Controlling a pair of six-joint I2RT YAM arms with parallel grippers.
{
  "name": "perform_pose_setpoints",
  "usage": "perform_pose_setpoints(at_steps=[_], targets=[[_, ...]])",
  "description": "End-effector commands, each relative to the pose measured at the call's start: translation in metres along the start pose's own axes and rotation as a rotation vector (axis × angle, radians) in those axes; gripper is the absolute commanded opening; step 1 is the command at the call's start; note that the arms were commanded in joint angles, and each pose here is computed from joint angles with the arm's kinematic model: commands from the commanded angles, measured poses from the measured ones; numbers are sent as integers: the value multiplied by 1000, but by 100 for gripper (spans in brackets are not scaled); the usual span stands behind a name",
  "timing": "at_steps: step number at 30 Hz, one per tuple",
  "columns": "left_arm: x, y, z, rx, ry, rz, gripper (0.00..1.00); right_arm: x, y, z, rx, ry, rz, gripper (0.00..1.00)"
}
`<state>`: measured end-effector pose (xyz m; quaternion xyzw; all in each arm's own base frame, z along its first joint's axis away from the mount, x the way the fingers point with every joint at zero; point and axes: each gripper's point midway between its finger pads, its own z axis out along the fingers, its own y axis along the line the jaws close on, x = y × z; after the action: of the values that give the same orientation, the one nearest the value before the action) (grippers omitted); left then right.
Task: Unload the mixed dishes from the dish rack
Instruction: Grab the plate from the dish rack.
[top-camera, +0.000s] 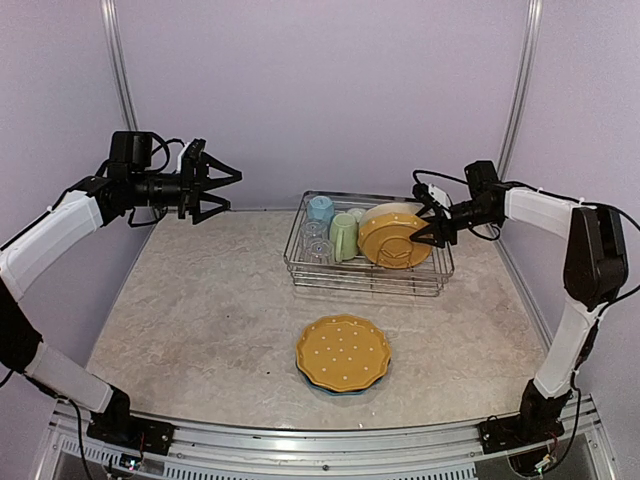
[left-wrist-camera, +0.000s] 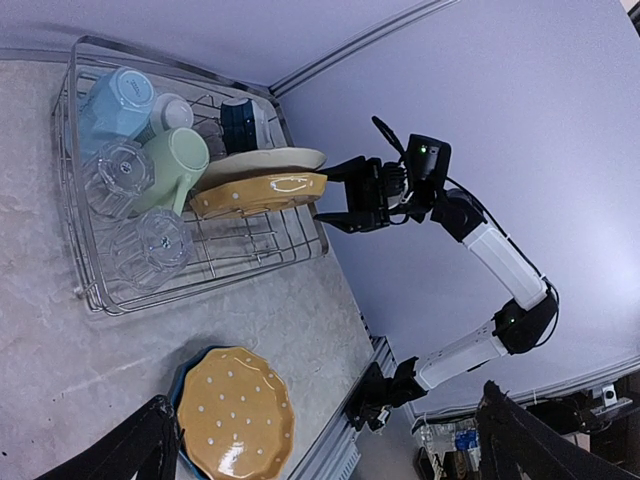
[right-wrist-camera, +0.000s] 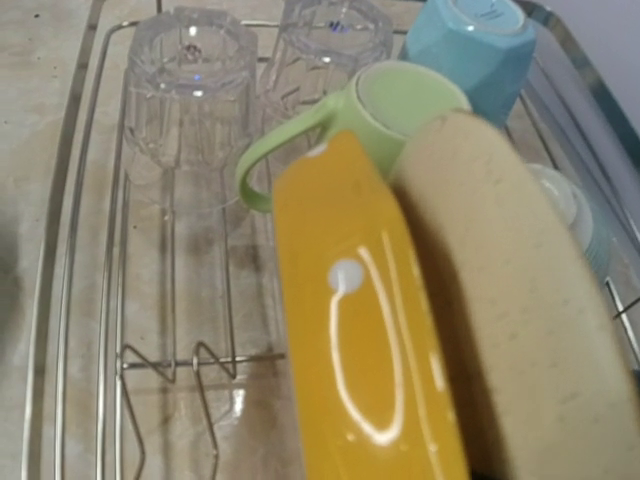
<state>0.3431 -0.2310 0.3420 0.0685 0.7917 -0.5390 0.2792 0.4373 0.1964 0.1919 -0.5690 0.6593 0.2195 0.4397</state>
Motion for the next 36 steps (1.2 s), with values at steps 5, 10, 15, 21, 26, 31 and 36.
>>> perform_pose_setpoints(at_steps=[5, 10, 15, 21, 26, 31, 36], targets=[[1, -2, 3, 16, 9, 5, 99, 9, -8, 7, -12, 32, 36, 56], [1, -2, 3, 17, 10, 5, 99, 9, -11, 16, -37, 57, 31, 48], [2, -1, 4, 15, 12, 2, 99, 13, -10, 27, -58, 82, 30, 48], [2, 0, 5, 15, 16, -1, 99, 14, -3, 38, -79, 115, 16, 47], [2, 1, 6, 15, 16, -2, 99, 12, -3, 41, -82, 117, 19, 37], [3, 1, 6, 16, 18, -4, 99, 6, -5, 38, -93, 123, 33, 22], [4, 0, 7, 20, 22, -4, 99, -3, -2, 34, -119, 111, 33, 8]])
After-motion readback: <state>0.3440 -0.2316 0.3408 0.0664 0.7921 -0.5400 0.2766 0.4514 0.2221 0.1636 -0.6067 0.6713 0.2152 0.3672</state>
